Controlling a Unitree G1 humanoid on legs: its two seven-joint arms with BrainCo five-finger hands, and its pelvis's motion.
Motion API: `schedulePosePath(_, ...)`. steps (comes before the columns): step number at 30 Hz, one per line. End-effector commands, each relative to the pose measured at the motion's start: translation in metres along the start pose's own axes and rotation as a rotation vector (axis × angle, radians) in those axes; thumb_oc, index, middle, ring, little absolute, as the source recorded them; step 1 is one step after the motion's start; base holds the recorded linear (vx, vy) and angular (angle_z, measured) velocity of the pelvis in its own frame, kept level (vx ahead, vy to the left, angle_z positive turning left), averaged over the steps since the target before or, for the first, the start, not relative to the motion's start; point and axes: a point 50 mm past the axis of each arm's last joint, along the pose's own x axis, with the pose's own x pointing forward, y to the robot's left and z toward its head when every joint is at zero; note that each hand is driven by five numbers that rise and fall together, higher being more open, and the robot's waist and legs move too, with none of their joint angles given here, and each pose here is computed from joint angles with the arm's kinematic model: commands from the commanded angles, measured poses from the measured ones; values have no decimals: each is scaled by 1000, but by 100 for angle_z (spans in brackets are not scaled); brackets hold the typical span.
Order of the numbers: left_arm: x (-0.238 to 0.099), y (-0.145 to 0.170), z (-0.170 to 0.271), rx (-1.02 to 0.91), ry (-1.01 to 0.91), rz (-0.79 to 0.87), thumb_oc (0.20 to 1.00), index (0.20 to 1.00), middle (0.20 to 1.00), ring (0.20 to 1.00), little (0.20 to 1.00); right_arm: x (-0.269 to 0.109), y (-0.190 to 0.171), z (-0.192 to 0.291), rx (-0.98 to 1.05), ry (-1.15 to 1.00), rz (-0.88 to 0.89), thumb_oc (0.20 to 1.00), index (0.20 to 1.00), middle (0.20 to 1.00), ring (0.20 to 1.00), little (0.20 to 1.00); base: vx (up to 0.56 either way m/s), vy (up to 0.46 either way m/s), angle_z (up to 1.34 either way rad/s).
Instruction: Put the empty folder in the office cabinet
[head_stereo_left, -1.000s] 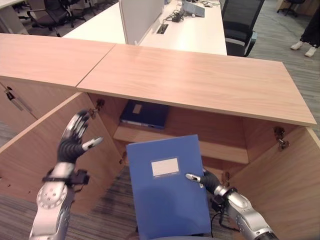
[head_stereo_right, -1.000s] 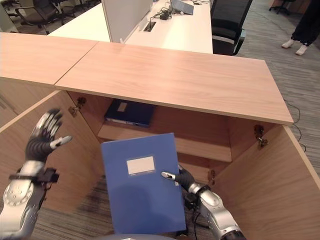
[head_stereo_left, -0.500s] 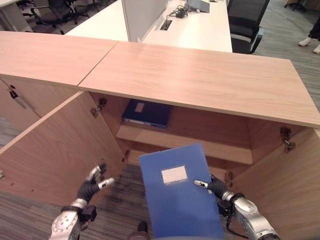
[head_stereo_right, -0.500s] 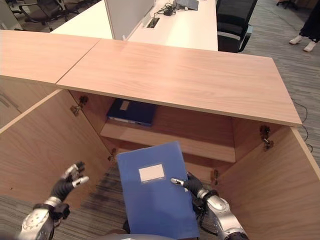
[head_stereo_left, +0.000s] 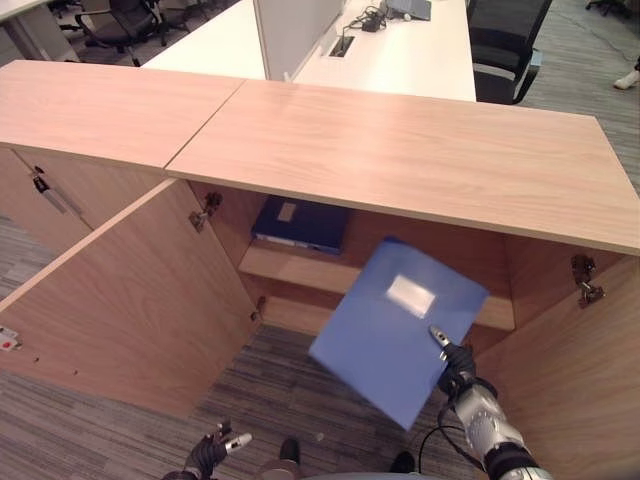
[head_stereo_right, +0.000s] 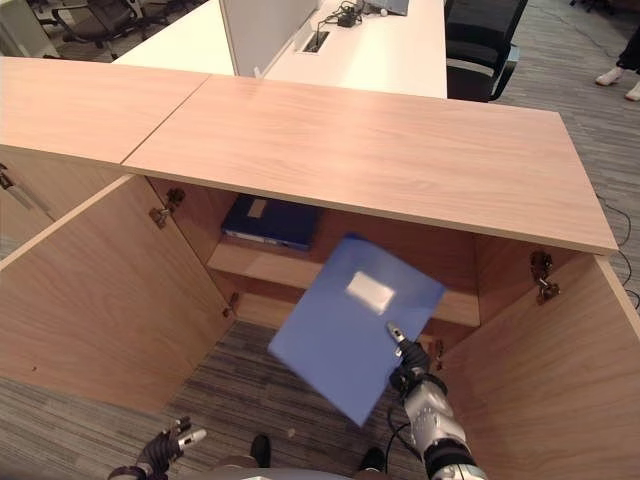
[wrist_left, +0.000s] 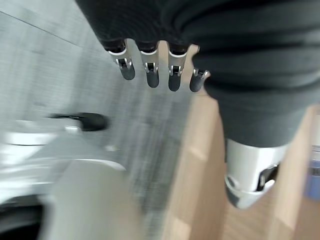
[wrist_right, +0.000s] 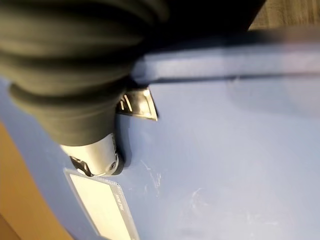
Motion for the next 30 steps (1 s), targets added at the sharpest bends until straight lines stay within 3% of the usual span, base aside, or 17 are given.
schedulePosePath(1,4,4,14,77,-31,8,1000,1000,1000,1000,1000,15,27,32,167,-164,27,200,200,200,200,200,21,-17,3)
schedulePosePath(18,9,-10,21,74,-48,-26,1000,1000,1000,1000,1000,37,17,82,557,-283,-248,200,200,200,200,200,8,-11,6)
schedulePosePath(30,8,-18,40,212,-105,-127,1000,1000,1000,1000,1000,42,45,188,719,-477,-205,200,200,200,200,200,-10,-10,13)
